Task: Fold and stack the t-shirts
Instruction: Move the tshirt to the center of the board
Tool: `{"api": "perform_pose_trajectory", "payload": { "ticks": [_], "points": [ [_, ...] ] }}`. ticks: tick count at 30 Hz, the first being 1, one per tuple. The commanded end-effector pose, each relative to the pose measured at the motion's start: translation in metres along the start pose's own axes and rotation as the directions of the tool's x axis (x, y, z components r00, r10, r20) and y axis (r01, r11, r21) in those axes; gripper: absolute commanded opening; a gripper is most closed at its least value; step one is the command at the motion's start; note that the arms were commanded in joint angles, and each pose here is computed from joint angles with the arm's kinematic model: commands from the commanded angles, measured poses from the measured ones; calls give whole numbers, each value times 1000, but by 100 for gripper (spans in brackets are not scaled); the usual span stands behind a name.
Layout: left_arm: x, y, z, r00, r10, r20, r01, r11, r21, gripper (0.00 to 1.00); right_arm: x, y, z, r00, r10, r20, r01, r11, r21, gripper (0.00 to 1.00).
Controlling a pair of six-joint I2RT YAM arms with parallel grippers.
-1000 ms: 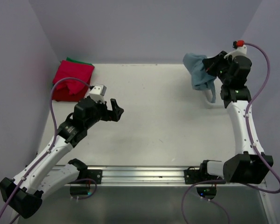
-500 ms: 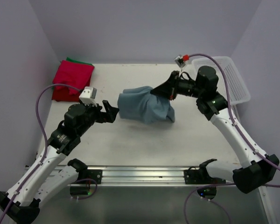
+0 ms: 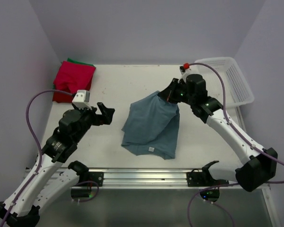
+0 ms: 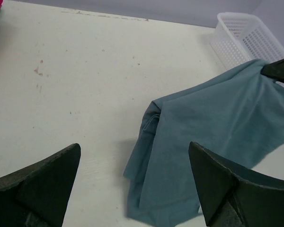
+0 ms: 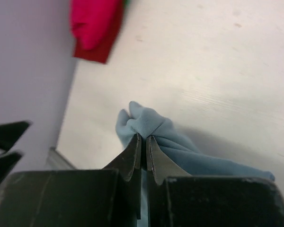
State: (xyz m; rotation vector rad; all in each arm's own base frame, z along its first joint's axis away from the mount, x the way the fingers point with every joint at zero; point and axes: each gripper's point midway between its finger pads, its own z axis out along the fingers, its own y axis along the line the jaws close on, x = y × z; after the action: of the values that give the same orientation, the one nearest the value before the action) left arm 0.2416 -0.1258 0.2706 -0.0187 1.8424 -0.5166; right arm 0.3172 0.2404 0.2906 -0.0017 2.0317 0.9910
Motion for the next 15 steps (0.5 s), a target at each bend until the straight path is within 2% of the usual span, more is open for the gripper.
{"api": "perform_pose_trajectory", "payload": {
  "ticks": [1,6,8,10,12,15],
  "points": [
    [-11,1,1,1000,-18,19,19,1000,-25,100,7,-83,20,999,38,16,-41,924,380,0],
    [-3,-9,9,999,-29,-15,29,999,25,100,45,-133,52,992,73,-100,-11,858,514,0],
    [11,-26,14,997,-20,-80,30,992,123,99,53,-149,59,990,82,-112,-5,828,560,0],
    [41,-45,21,977,-7,-214,57,972,229,94,55,-155,62,992,78,-103,-5,819,574,0],
    [73,-40,29,948,-10,-317,79,975,207,92,50,-160,61,994,68,-83,-5,806,592,0],
    [108,-40,29,927,-36,-375,133,963,235,90,40,-161,57,998,36,-47,0,795,607,0]
  ]
}}
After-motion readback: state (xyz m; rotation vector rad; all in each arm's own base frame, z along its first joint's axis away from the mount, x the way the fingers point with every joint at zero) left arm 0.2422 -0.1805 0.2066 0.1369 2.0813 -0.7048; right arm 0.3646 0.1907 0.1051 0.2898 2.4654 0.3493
